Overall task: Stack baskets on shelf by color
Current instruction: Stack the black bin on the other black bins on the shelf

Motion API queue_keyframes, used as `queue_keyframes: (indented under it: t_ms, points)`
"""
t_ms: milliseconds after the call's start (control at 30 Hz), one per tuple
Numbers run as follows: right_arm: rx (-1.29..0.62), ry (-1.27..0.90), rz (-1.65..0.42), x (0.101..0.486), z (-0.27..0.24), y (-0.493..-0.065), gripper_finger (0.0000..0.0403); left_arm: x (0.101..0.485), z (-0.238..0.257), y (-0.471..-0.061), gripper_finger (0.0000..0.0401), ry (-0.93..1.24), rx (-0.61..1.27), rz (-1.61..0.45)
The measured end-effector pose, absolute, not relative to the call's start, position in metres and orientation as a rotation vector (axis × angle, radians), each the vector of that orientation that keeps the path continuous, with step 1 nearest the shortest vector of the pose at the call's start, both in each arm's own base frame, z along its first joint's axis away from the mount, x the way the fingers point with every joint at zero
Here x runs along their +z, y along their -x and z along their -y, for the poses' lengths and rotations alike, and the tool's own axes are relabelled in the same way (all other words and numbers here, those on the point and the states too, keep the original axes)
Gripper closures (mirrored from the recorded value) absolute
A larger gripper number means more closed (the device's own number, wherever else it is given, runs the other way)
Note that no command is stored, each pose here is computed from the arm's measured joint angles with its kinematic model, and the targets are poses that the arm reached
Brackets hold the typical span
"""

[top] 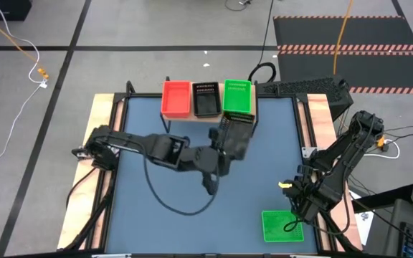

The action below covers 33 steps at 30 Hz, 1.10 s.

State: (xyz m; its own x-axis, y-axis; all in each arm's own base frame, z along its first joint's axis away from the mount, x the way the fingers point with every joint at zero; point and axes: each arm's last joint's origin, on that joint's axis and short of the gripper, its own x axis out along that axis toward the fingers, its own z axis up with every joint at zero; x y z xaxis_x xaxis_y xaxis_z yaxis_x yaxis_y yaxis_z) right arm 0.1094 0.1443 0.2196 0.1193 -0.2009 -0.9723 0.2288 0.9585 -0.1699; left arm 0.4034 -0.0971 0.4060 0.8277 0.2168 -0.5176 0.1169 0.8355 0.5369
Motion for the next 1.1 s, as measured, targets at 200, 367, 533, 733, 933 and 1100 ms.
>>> queue_keyframes:
  t_ms: [200, 367, 533, 733, 933, 1100]
  points:
    - [-0.315, -0.02, -1.417, 0.22, -0.144, -0.109, 0.0275, 0.427, 0.077, -0.387, 0.0372, -0.552, 0.109, -0.582]
    - [-0.315, -0.025, -1.415, 0.22, -0.144, -0.109, 0.0275, 0.432, 0.057, -0.384, 0.0393, -0.549, 0.155, -0.598]
    - [-0.318, -0.026, -1.409, 0.22, -0.144, -0.11, 0.0275, 0.428, 0.024, -0.384, 0.0375, -0.509, 0.239, -0.67]
    - [-0.321, -0.022, -1.392, 0.22, -0.144, -0.11, 0.0275, 0.423, -0.017, -0.38, 0.0389, -0.42, 0.35, -0.747]
    - [-0.319, -0.025, -1.39, 0.22, -0.145, -0.11, 0.0275, 0.422, -0.045, -0.377, 0.0379, -0.377, 0.421, -0.783]
    - [-0.314, -0.031, -1.383, 0.22, -0.145, -0.111, 0.0275, 0.422, -0.059, -0.375, 0.0381, -0.344, 0.454, -0.786]
